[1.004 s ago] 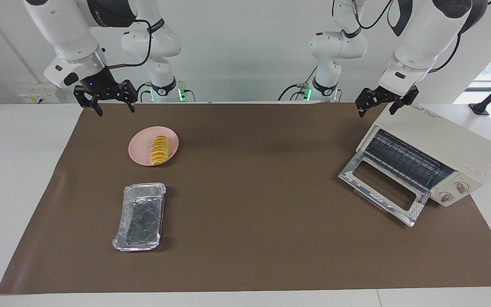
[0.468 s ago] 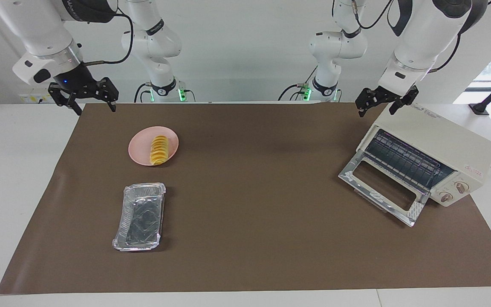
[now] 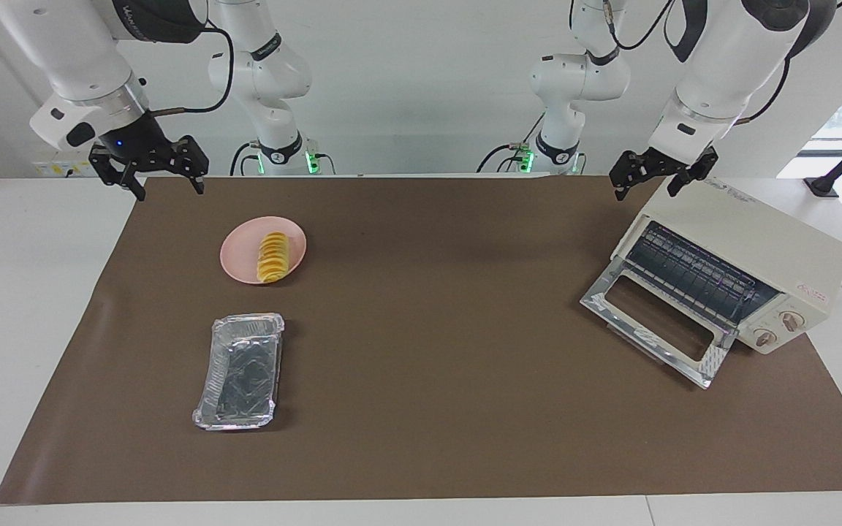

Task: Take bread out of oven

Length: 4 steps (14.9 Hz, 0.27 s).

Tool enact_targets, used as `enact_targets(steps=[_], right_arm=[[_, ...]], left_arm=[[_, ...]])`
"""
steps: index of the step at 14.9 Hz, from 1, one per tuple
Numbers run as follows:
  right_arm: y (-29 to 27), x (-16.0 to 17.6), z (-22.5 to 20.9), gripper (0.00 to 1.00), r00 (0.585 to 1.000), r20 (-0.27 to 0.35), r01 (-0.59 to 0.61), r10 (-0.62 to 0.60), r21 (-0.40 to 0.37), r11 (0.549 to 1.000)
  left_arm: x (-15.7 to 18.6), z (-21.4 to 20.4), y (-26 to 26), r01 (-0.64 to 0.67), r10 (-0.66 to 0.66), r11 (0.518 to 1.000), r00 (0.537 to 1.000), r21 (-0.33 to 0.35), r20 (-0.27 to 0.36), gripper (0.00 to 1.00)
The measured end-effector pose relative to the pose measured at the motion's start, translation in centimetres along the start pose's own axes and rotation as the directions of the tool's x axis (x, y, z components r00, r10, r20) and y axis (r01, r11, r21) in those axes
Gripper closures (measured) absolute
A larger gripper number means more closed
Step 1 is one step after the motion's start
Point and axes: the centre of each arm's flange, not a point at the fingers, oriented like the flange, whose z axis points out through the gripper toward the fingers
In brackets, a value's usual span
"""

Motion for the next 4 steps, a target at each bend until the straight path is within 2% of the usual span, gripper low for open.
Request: enact_targets(steps=[4], right_arm=[[0.32,-0.06,0.06,0.00,1.000,0.001,-0.006,0.006,0.001,1.000]], left_arm=[[0.00,0.00,0.00,0.000,0.000,1.000,1.000,0.000,0.000,0.00]])
